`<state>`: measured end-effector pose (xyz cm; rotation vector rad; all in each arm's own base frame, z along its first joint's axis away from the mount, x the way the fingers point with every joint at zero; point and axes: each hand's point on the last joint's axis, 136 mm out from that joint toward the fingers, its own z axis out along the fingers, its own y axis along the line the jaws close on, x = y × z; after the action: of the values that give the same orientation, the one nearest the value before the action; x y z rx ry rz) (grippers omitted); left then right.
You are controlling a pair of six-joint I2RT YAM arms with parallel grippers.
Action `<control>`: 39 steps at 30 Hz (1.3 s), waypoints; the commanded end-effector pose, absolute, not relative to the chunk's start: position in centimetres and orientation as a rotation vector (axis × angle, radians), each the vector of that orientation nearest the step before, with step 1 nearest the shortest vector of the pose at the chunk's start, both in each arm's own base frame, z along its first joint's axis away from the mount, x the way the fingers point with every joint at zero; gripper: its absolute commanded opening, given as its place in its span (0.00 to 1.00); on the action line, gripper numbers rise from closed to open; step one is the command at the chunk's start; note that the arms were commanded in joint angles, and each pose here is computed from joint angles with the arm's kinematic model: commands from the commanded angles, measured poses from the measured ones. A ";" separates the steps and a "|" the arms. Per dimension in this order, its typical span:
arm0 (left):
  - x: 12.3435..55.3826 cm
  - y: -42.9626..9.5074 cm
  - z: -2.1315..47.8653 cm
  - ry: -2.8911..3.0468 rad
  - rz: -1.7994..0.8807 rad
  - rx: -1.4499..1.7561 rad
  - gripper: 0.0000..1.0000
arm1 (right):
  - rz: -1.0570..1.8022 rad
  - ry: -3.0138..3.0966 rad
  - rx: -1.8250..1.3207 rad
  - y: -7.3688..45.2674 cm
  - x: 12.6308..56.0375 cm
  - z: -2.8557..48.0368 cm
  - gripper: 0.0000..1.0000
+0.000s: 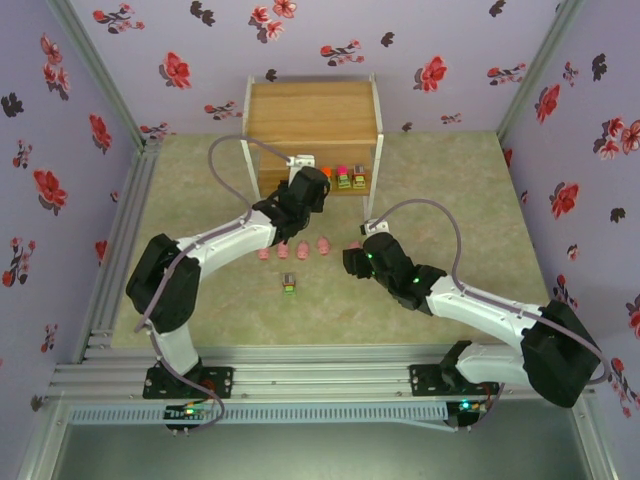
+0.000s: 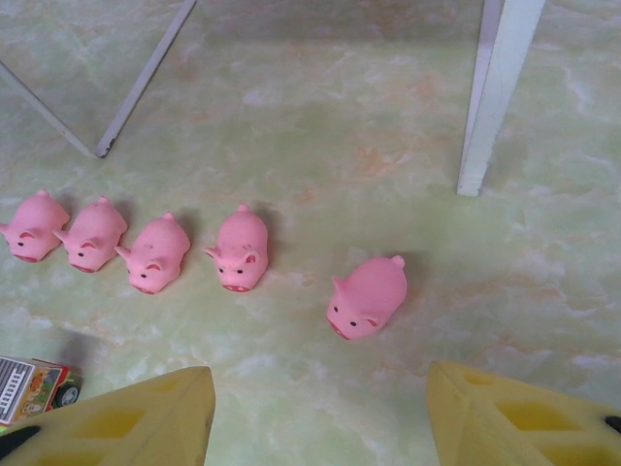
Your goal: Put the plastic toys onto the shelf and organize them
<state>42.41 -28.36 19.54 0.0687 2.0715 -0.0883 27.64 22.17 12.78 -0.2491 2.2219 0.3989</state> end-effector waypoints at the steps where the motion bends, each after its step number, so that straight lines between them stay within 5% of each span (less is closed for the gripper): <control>1: 42.3 -27.4 21.5 2.027 -0.086 0.058 0.57 | 0.419 2.212 -0.227 22.4 28.1 13.2 0.45; 39: 36.4 -27.7 23.5 1.990 -0.134 0.099 0.56 | 0.415 2.206 -0.225 22.3 28.1 13.4 0.45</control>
<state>37.41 -28.60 22.45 0.1197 2.0178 -0.1558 27.64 22.18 12.46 -0.2520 2.2302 0.3931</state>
